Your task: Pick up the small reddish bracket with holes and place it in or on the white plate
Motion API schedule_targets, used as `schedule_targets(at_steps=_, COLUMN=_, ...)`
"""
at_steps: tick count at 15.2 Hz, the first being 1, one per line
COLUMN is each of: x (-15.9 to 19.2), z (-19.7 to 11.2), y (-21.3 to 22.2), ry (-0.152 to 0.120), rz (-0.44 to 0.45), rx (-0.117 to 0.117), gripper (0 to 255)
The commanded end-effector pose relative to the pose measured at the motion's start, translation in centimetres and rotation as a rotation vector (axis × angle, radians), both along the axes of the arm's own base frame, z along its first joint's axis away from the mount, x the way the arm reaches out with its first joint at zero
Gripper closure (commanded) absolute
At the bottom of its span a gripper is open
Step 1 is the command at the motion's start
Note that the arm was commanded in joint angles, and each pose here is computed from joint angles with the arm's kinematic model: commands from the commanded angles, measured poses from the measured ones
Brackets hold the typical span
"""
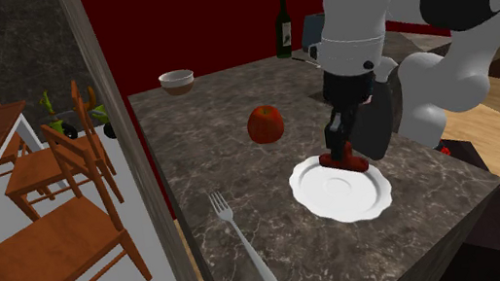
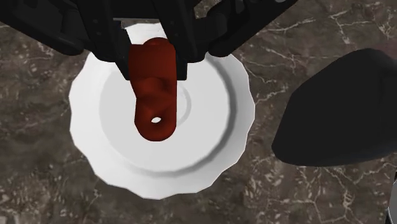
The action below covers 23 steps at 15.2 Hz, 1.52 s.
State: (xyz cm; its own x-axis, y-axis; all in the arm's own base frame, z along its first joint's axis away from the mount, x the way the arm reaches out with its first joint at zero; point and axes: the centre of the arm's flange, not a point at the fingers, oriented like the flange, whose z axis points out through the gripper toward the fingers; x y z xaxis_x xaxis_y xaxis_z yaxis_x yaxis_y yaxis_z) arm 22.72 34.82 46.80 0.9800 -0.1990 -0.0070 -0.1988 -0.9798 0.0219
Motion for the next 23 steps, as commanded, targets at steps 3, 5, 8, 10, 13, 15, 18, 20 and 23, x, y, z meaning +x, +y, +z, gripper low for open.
schedule_targets(at_steps=3, x=-0.6, z=-1.8, y=0.0, ry=0.001, rz=-0.002, rx=0.000, gripper=255)
schedule_targets(at_steps=5, x=-0.6, z=-2.8, y=0.0, ry=0.001, rz=-0.002, rx=0.000, gripper=255)
schedule_targets(at_steps=8, x=-0.6, z=-4.4, y=0.0, ry=0.001, rz=-0.002, rx=0.000, gripper=255)
schedule_targets(at_steps=10, x=-0.6, z=-5.5, y=0.0, ry=0.001, rz=-0.002, rx=0.000, gripper=255)
schedule_targets(at_steps=13, x=-0.6, z=-6.7, y=0.0, ry=0.001, rz=-0.002, rx=0.000, gripper=255)
schedule_targets(at_steps=15, x=-0.6, z=-6.7, y=0.0, ry=0.001, rz=-0.002, rx=0.000, gripper=255)
schedule_targets(at_steps=18, x=-0.6, z=-6.7, y=0.0, ry=0.001, rz=-0.002, rx=0.000, gripper=255)
schedule_targets(at_steps=20, x=-0.6, z=-6.7, y=0.0, ry=0.001, rz=-0.002, rx=0.000, gripper=255)
schedule_targets(at_steps=23, x=-0.6, z=-6.6, y=0.0, ry=0.000, rz=-0.002, rx=0.000, gripper=0)
